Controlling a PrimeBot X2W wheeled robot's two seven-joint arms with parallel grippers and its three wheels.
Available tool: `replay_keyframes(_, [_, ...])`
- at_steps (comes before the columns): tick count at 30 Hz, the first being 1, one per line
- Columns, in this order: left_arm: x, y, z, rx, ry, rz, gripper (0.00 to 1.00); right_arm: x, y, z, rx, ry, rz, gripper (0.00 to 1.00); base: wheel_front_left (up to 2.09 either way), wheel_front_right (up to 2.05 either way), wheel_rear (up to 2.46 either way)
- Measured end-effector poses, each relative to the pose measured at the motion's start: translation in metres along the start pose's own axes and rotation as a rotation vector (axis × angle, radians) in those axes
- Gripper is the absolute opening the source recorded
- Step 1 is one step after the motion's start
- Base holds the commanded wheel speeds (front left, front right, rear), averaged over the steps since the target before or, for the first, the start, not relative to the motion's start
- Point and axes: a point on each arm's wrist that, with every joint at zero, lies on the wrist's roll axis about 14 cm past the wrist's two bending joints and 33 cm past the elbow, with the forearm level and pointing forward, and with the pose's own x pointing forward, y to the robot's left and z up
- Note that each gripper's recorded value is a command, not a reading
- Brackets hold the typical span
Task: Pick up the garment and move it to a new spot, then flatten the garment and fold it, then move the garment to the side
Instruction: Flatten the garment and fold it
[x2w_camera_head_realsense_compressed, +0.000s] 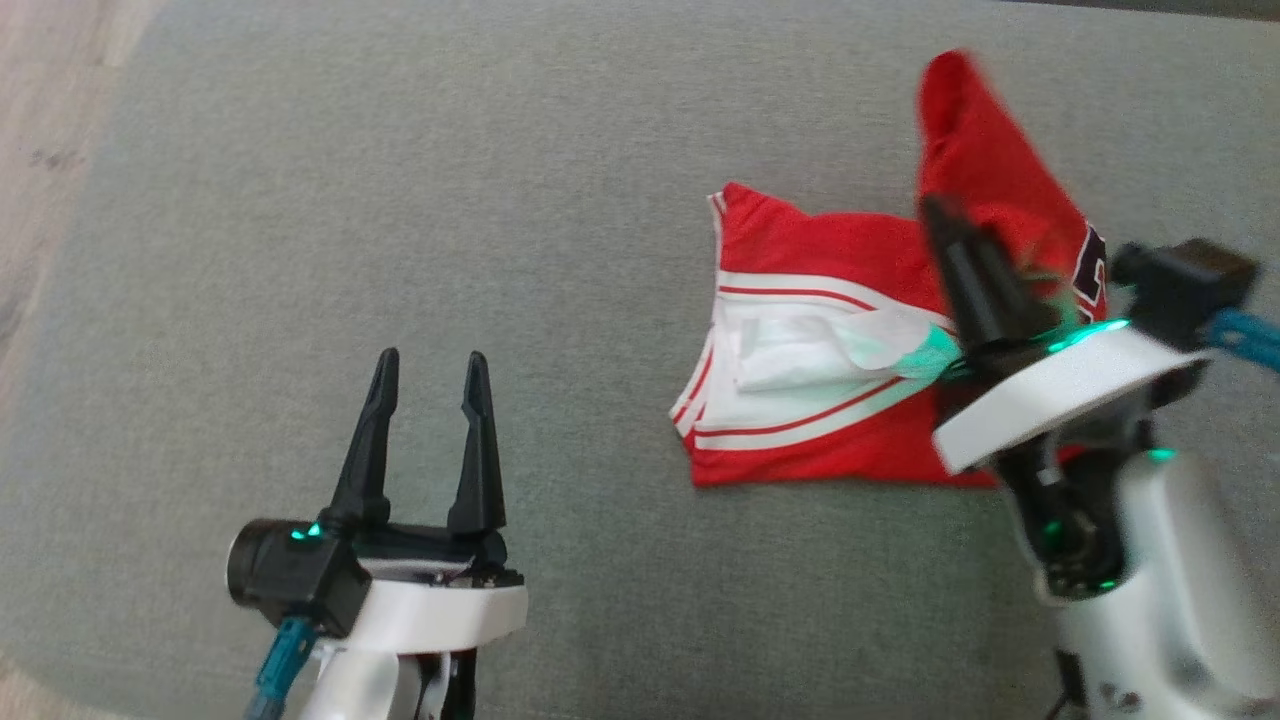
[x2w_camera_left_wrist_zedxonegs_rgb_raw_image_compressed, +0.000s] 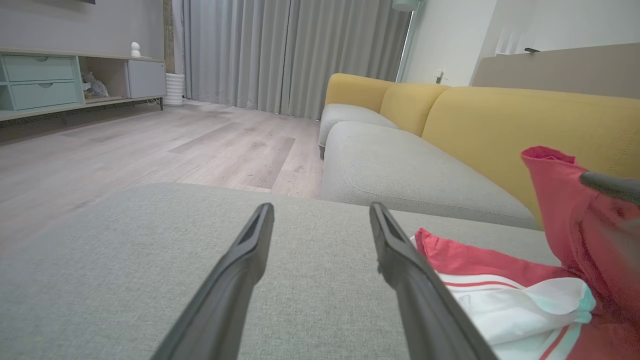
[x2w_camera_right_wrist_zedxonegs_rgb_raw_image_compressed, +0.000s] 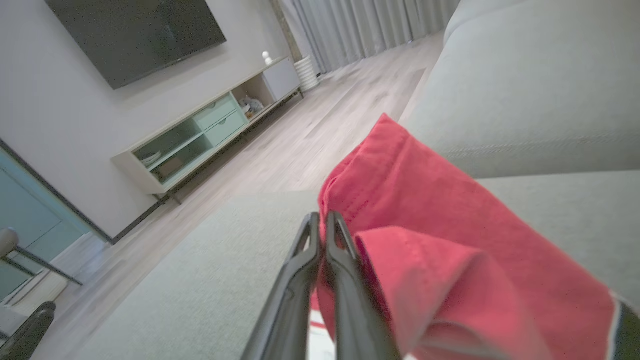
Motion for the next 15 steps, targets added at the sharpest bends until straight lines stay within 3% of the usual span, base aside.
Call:
replay_keyframes(12, [-0.011,0.017,0.001,0.002,0.008,0.065,1.00,0.017,0.066,-0.067,0.055,0.147,0.194,0.00,0.00,0.00,0.00])
replay_keyframes(13, [-0.011,0.017,0.000,-0.001,0.009,0.068,1.00,0.016,0.070,-0.071,0.064,0.155,0.204,0.07,0.00,0.00,0.00])
replay_keyframes(14, [-0.011,0.018,0.000,-0.005,0.010,0.071,1.00,0.016,0.073,-0.073,0.079,0.163,0.213,0.32,0.00,0.00,0.00])
replay_keyframes(15, [-0.011,0.018,-0.001,-0.005,0.011,0.072,1.00,0.015,0.077,-0.075,0.094,0.167,0.225,0.87,0.00,0.00,0.00])
